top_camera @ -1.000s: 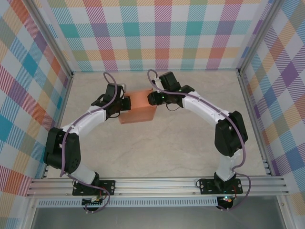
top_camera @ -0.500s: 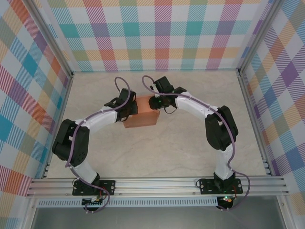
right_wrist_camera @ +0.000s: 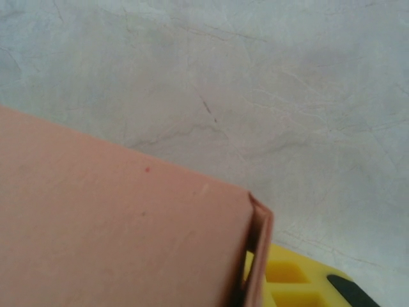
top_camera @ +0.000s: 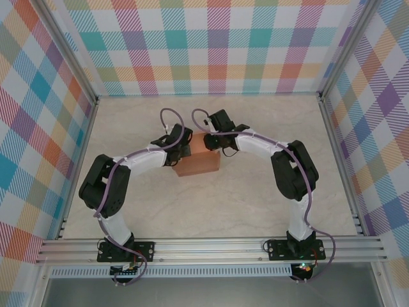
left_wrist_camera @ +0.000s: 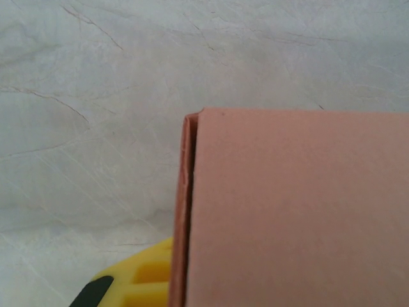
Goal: Fold the paper box
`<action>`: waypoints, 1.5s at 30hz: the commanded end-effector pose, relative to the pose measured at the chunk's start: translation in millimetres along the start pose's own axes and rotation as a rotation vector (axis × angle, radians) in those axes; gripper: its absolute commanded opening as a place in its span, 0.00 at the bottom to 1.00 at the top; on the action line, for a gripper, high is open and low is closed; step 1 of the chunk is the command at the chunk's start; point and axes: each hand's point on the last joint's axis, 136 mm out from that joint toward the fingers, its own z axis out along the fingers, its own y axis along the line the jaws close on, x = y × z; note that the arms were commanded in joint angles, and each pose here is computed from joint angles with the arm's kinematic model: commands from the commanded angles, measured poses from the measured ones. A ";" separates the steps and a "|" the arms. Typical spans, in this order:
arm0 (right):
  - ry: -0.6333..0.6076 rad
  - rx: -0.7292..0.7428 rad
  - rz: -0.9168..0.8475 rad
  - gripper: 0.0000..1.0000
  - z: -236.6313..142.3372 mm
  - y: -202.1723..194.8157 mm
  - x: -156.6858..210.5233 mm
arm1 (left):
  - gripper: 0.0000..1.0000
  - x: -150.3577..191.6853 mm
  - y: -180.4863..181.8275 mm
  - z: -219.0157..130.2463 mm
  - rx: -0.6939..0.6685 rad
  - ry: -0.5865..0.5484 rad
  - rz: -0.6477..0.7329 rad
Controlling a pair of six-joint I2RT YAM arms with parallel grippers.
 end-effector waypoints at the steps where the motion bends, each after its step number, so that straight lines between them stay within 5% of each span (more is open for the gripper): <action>1: -0.076 0.131 0.004 0.26 16.8 -28.1 7.3 | 0.00 1.3 -46.0 -10.1 0.116 -0.047 -0.051; 17: -0.050 0.263 0.088 0.19 24.3 -72.3 42.5 | 0.00 11.2 -49.6 -9.2 -0.018 -0.133 -0.079; 21: -0.032 0.094 0.097 0.38 24.7 -50.5 36.7 | 0.00 19.0 -49.8 -7.8 -0.024 -0.107 -0.083; 26: -0.034 -0.127 0.009 0.45 5.6 -19.9 33.1 | 0.00 16.5 -39.4 -11.0 -0.072 -0.123 -0.070; 45: -0.086 -0.417 -0.165 0.60 -62.4 -6.2 36.4 | 0.00 19.4 -34.9 -0.7 -0.094 -0.075 -0.012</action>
